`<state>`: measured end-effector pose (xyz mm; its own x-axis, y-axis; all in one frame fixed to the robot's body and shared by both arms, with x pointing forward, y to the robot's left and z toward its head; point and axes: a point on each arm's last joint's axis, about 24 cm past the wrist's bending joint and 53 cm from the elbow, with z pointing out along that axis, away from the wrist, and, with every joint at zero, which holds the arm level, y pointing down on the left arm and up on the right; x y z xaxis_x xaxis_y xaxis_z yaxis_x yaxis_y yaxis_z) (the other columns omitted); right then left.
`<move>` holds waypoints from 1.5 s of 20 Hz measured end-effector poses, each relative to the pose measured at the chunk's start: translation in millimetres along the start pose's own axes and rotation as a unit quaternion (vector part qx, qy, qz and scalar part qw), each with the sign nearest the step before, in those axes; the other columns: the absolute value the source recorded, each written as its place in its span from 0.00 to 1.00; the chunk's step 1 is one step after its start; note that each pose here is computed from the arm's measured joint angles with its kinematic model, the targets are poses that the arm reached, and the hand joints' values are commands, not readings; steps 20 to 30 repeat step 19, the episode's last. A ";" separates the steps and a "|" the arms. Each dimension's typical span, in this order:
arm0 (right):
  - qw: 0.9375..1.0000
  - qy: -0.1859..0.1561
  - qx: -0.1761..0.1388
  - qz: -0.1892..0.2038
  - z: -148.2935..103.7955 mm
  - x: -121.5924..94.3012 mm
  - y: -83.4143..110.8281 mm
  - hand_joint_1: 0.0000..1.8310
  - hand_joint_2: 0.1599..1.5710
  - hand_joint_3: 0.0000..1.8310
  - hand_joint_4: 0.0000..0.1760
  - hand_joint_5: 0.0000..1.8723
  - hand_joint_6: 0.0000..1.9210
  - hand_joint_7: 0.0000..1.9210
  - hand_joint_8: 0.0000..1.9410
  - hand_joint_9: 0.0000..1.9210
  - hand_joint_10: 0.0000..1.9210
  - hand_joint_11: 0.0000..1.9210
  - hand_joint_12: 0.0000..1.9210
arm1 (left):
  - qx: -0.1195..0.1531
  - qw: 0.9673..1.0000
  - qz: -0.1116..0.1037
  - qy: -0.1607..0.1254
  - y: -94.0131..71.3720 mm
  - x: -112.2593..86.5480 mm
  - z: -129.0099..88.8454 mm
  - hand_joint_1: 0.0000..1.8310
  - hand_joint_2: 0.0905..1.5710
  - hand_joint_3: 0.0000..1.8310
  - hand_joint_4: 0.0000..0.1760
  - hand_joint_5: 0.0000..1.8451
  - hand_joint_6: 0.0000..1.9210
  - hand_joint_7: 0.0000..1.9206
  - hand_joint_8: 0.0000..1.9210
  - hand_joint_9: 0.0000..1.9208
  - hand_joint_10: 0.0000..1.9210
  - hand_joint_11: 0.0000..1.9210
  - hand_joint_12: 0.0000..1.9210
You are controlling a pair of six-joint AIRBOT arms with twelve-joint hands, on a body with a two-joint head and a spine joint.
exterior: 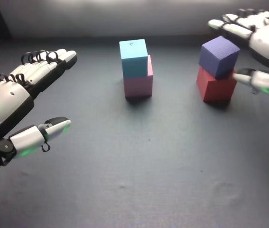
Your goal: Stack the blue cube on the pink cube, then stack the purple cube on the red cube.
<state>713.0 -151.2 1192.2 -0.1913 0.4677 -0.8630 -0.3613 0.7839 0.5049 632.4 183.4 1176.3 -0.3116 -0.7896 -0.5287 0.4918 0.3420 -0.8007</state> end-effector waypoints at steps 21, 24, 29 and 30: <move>0.972 -0.198 -0.124 -0.012 -154.3 -85.4 51.9 0.29 0.94 0.00 0.99 0.18 0.95 0.11 0.16 0.01 0.26 0.00 0.25 | 0.112 0.985 0.076 -0.108 -84.0 -73.0 -25.3 0.41 0.90 0.01 0.85 0.00 0.00 0.00 0.00 0.00 0.00 0.00 0.00; 0.972 -0.198 -0.124 -0.012 -154.3 -85.4 51.9 0.29 0.94 0.00 0.99 0.18 0.95 0.11 0.16 0.01 0.26 0.00 0.25 | 0.112 0.985 0.076 -0.108 -84.0 -73.0 -25.3 0.41 0.90 0.01 0.85 0.00 0.00 0.00 0.00 0.00 0.00 0.00 0.00; 0.972 -0.198 -0.124 -0.012 -154.3 -85.4 51.9 0.29 0.94 0.00 0.99 0.18 0.95 0.11 0.16 0.01 0.26 0.00 0.25 | 0.112 0.985 0.076 -0.108 -84.0 -73.0 -25.3 0.41 0.90 0.01 0.85 0.00 0.00 0.00 0.00 0.00 0.00 0.00 0.00; 0.972 -0.198 -0.124 -0.012 -154.3 -85.4 51.9 0.29 0.94 0.00 0.99 0.18 0.95 0.11 0.16 0.01 0.26 0.00 0.25 | 0.112 0.985 0.076 -0.108 -84.0 -73.0 -25.3 0.41 0.90 0.01 0.85 0.00 0.00 0.00 0.00 0.00 0.00 0.00 0.00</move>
